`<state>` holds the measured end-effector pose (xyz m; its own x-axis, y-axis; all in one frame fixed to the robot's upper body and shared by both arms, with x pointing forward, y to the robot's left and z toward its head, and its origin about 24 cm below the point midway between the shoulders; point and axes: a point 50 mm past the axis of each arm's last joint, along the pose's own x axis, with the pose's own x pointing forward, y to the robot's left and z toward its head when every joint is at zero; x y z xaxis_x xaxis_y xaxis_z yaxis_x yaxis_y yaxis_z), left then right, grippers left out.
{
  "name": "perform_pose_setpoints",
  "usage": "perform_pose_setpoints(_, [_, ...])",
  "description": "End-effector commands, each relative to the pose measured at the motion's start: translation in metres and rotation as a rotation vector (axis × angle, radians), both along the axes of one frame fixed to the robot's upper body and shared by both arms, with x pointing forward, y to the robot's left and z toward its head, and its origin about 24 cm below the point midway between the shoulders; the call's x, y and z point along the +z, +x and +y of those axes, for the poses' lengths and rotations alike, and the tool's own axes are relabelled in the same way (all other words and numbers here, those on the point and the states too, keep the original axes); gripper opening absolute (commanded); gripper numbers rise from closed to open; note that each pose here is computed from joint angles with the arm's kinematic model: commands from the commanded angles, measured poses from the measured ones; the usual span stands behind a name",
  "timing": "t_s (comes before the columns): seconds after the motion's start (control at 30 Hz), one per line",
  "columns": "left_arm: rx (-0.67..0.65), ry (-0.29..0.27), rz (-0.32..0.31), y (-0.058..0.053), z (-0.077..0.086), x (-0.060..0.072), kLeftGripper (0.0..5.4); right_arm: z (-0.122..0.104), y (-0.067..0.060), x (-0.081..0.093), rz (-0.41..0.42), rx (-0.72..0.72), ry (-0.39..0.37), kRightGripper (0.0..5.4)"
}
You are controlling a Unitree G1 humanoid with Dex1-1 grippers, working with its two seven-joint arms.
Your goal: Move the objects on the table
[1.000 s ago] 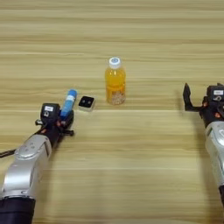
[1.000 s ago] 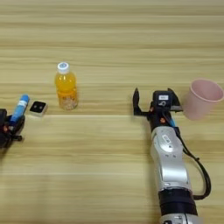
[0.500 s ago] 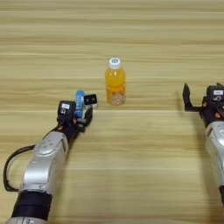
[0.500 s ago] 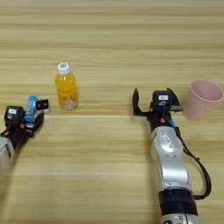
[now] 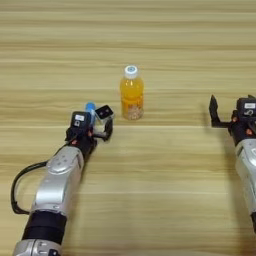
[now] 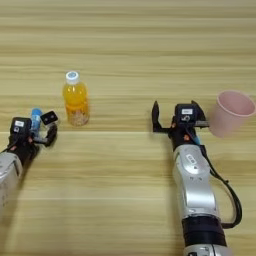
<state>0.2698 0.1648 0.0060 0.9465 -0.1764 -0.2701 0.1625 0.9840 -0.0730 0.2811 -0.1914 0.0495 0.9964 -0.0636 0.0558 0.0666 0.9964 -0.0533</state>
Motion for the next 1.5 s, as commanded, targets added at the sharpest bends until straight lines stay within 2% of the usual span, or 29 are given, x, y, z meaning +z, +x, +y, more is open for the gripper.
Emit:
perform_pose_setpoints(0.03, [-0.006, 0.002, -0.027, -0.004, 0.001, 0.010, 5.23, 0.000, 0.000, 0.001, -0.007, 0.002, 0.003, 5.40])
perform_pose_setpoints(0.3, [-0.065, 0.027, -0.094, -0.006, -0.006, 0.025, 5.39, 0.000, 0.001, 0.000, -0.008, 0.000, 0.006, 5.40])
perform_pose_setpoints(0.57, [-0.137, -0.017, -0.150, -0.005, -0.018, 0.031, 5.39, 0.001, 0.001, -0.001, -0.006, 0.002, 0.006, 5.40])
perform_pose_setpoints(0.77, [-0.227, -0.027, -0.197, -0.008, -0.030, 0.036, 5.39, 0.001, 0.001, -0.001, -0.004, 0.003, 0.005, 5.40])
perform_pose_setpoints(1.1, [-0.264, -0.016, -0.251, 0.007, -0.051, 0.040, 5.39, -0.001, 0.002, -0.001, -0.005, 0.001, 0.005, 5.40])
perform_pose_setpoints(1.5, [-0.271, -0.006, -0.261, 0.014, -0.057, 0.040, 5.39, 0.001, 0.001, -0.001, -0.008, 0.002, 0.007, 5.40])
